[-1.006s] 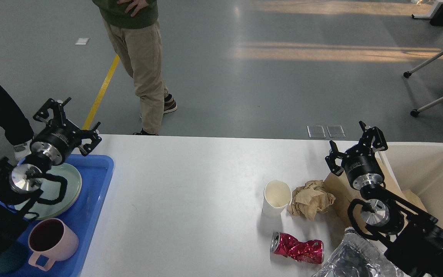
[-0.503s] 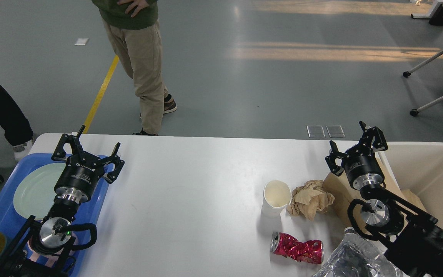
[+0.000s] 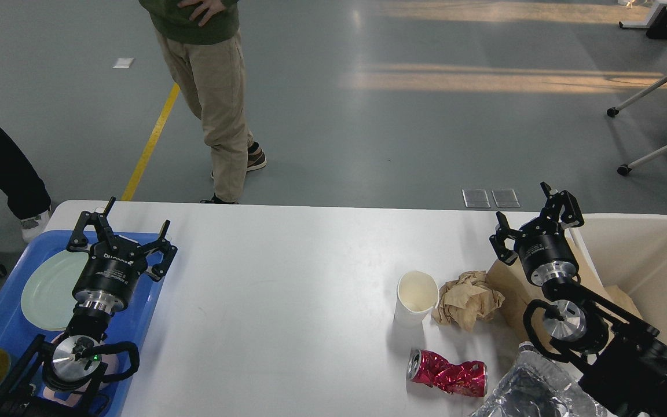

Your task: Tidy desktop

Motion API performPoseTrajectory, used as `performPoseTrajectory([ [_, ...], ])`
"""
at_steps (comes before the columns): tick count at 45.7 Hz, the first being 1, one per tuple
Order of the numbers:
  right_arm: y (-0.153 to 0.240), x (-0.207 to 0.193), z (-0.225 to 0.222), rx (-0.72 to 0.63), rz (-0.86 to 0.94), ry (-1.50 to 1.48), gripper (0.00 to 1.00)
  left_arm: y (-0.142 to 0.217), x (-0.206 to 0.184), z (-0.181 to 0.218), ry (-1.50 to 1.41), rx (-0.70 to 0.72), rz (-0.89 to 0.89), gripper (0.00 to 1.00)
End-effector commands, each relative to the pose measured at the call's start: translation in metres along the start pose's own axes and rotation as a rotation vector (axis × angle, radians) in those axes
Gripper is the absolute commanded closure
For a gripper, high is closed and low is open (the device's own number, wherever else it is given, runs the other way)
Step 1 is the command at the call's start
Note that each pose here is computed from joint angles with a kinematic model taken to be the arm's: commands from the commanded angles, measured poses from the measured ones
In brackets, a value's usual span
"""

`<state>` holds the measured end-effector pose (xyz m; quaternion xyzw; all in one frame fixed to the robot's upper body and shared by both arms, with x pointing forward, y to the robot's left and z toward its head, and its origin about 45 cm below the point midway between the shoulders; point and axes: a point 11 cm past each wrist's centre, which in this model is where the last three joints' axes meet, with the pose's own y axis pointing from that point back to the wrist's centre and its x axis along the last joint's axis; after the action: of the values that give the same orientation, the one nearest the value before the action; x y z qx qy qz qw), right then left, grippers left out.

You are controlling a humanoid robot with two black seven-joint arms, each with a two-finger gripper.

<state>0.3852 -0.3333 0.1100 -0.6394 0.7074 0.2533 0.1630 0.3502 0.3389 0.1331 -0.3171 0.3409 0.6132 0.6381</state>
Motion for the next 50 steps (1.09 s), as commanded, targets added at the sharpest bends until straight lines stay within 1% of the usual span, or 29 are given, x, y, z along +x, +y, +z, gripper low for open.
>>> performPoseTrajectory([
  [1, 0.000, 0.000, 0.000, 0.000, 0.000, 0.000, 0.00, 0.003, 0.001, 0.000, 0.076, -0.027, -0.008, 0.04],
  [5, 0.000, 0.000, 0.000, 0.000, 0.001, -0.001, 0.00, 0.010, 0.010, 0.002, 0.089, -0.037, 0.008, 0.04],
  [13, 0.000, 0.000, 0.000, 0.002, 0.000, 0.000, 0.00, 0.012, 0.010, 0.005, 0.096, -0.047, -0.012, 0.04],
  [24, 0.000, 0.000, 0.000, 0.000, 0.000, -0.001, 0.00, 0.004, -0.003, 0.009, 0.095, -0.056, -0.061, 0.04],
  [32, 0.000, 0.000, 0.000, 0.000, 0.000, -0.001, 0.00, -0.009, -0.020, 0.014, 0.094, -0.064, -0.121, 0.04],
  [39, 0.000, 0.000, 0.000, 0.000, 0.000, 0.000, 0.00, -0.012, -0.021, -0.001, 0.105, -0.034, -0.117, 0.04],
  [44, 0.000, 0.000, 0.000, 0.000, 0.000, -0.002, 0.00, -0.010, -0.004, -0.021, 0.133, -0.011, -0.055, 0.04],
  [50, 0.000, 0.001, 0.000, 0.000, 0.001, 0.001, 0.00, -0.015, -0.003, -0.024, 0.148, -0.011, -0.048, 0.04],
])
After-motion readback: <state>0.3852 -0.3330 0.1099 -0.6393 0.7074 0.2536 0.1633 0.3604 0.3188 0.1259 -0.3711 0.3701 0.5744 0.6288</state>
